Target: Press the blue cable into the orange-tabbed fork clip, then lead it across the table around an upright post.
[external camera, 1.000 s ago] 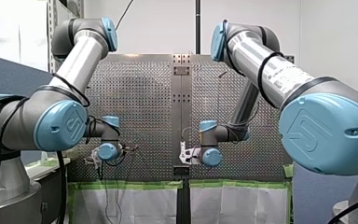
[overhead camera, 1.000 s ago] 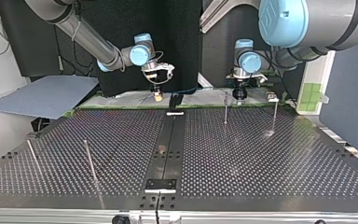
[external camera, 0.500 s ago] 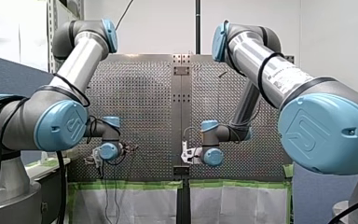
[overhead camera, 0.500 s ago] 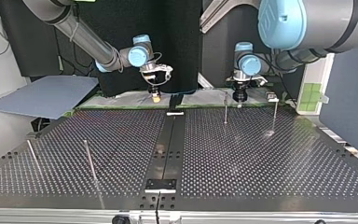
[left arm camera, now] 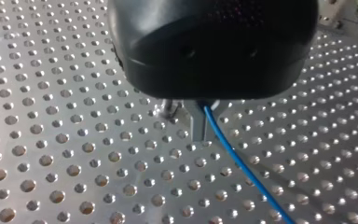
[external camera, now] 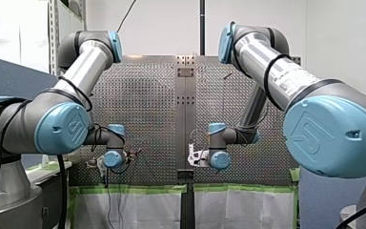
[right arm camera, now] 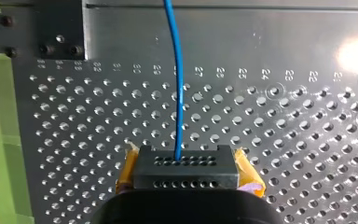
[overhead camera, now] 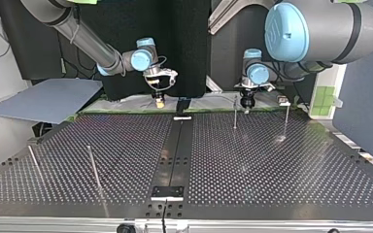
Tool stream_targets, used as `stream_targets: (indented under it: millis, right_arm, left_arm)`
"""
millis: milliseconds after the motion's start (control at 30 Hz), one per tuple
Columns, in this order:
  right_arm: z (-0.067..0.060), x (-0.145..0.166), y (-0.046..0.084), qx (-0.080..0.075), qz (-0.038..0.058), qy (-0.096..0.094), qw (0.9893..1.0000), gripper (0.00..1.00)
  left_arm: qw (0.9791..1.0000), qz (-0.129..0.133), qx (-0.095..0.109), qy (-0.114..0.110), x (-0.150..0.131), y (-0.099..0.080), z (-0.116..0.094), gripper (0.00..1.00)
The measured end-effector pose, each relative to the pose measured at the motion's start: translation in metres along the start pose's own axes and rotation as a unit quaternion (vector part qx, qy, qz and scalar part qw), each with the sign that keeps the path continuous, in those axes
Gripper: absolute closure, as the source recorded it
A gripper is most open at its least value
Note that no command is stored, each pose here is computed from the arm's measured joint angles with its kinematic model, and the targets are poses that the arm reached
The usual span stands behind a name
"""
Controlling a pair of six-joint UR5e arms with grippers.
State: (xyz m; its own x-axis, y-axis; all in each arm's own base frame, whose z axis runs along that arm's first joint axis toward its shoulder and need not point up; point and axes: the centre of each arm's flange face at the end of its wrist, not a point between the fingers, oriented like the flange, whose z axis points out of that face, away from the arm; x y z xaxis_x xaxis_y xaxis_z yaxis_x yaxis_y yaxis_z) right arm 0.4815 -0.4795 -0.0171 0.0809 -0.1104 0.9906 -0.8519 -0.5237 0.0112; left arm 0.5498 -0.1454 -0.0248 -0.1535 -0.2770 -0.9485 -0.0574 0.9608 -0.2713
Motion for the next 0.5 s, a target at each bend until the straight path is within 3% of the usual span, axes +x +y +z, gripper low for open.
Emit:
stream_targets:
  millis: [333,367,500]
  right_arm:
    - [0.011,0.008,0.012,-0.008,-0.0005,0.010,0.9999,1.00]
    - [0.011,0.008,0.013,-0.008,-0.0010,0.009,0.9999,1.00]
    - [0.011,0.008,0.014,-0.009,-0.0031,0.006,0.9999,1.00]
  left_arm:
    - [1.0000,-0.008,-0.003,-0.003,-0.004,0.003,0.006,1.00]
    - [1.0000,-0.008,-0.003,-0.003,-0.005,0.004,0.006,0.86]
    - [1.0000,-0.008,-0.004,-0.003,-0.006,0.008,0.007,0.75]
